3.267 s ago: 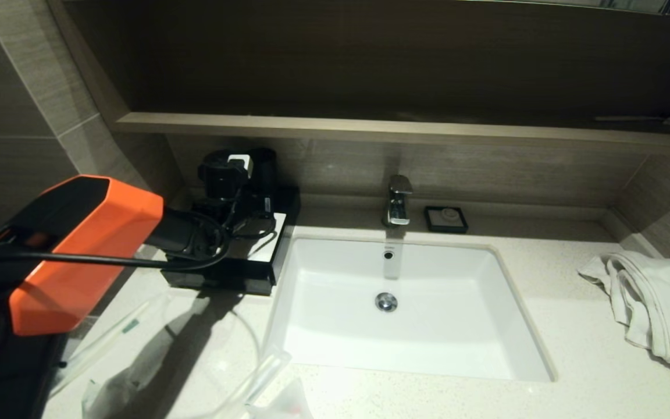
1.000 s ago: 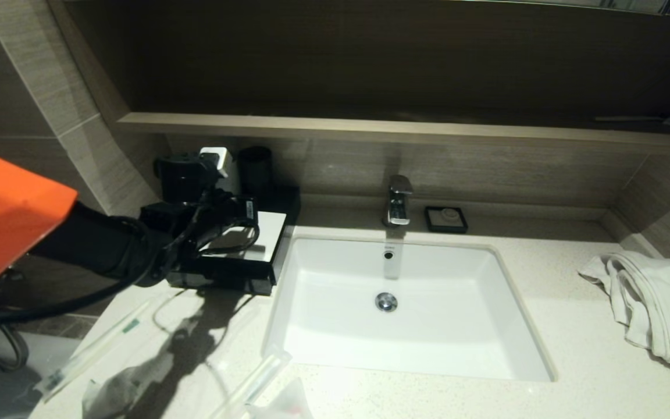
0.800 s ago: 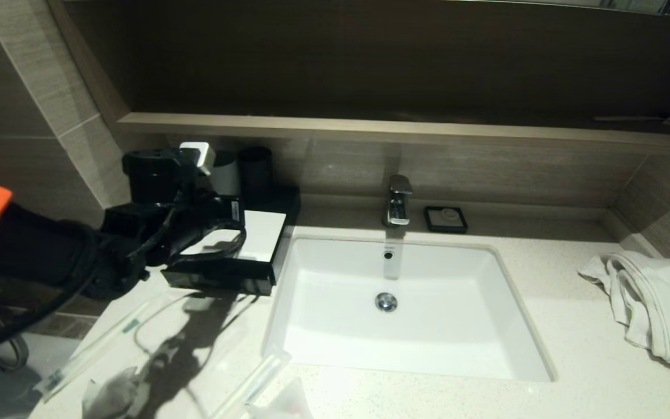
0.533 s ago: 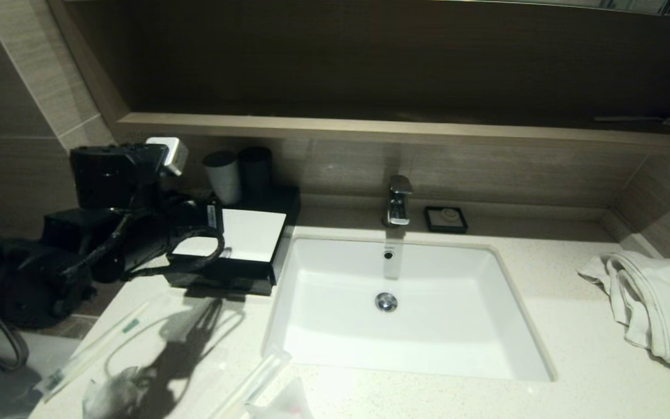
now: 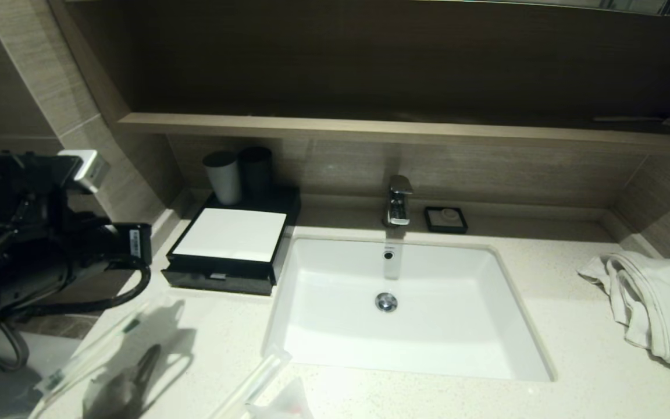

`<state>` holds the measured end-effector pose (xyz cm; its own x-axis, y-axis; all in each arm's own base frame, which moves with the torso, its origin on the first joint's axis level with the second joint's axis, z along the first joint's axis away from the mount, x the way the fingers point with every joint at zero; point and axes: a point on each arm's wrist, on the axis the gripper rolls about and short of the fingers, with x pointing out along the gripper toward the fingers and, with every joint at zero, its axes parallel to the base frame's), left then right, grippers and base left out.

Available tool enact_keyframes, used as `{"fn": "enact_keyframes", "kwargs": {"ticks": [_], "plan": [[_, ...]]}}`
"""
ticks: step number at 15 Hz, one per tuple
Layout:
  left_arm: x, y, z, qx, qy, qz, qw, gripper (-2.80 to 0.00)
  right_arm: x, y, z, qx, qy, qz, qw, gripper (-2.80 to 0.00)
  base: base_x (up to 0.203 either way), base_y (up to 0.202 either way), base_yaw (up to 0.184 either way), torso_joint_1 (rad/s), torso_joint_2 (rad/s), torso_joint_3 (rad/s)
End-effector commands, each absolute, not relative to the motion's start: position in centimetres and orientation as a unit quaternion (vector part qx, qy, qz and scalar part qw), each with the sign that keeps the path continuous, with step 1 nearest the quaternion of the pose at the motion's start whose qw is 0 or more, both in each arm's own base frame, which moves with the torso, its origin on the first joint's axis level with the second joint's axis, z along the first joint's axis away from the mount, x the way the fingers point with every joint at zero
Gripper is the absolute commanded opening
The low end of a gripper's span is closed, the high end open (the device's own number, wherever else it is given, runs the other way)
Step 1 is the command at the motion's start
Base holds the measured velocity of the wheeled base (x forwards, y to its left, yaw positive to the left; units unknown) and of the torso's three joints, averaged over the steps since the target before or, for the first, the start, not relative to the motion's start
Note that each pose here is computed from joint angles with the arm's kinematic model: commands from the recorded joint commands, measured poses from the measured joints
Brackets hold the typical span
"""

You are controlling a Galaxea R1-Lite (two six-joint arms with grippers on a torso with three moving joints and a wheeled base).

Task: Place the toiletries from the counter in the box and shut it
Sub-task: Open the drawer

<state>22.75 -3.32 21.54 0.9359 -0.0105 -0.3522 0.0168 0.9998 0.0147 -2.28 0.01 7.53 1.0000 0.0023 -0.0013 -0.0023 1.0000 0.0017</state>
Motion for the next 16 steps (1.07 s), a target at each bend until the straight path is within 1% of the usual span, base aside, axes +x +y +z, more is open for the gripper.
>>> {"fn": "enact_keyframes", "kwargs": {"ticks": [1, 6, 9, 12, 16], "plan": [[21.3, -1.8, 21.7, 0.003, 0.183, 0.023, 0.983, -2.80, -2.3, 0.0, 7.5, 0.001, 0.001, 0.002, 1.000, -2.80, 0.000, 0.000, 0.000, 0.000, 0.00, 0.000], [17.6, 0.3, 19.6, 0.000, 0.242, 0.070, 0.968, -2.80, -2.3, 0.0, 7.5, 0.001, 0.001, 0.001, 1.000, -2.80, 0.000, 0.000, 0.000, 0.000, 0.00, 0.000], [16.4, 1.3, 18.7, 0.027, 0.288, 0.087, 0.953, -2.80, -2.3, 0.0, 7.5, 0.001, 0.001, 0.002, 1.000, -2.80, 0.000, 0.000, 0.000, 0.000, 0.00, 0.000], [15.9, 2.5, 18.2, 0.031, 0.304, 0.106, 0.946, -2.80, -2.3, 0.0, 7.5, 0.001, 0.001, 0.002, 1.000, -2.80, 0.000, 0.000, 0.000, 0.000, 0.00, 0.000], [16.1, 2.1, 17.9, 0.002, 0.304, 0.002, 0.953, -2.80, -2.3, 0.0, 7.5, 0.001, 0.001, 0.002, 1.000, -2.80, 0.000, 0.000, 0.000, 0.000, 0.00, 0.000]]}}
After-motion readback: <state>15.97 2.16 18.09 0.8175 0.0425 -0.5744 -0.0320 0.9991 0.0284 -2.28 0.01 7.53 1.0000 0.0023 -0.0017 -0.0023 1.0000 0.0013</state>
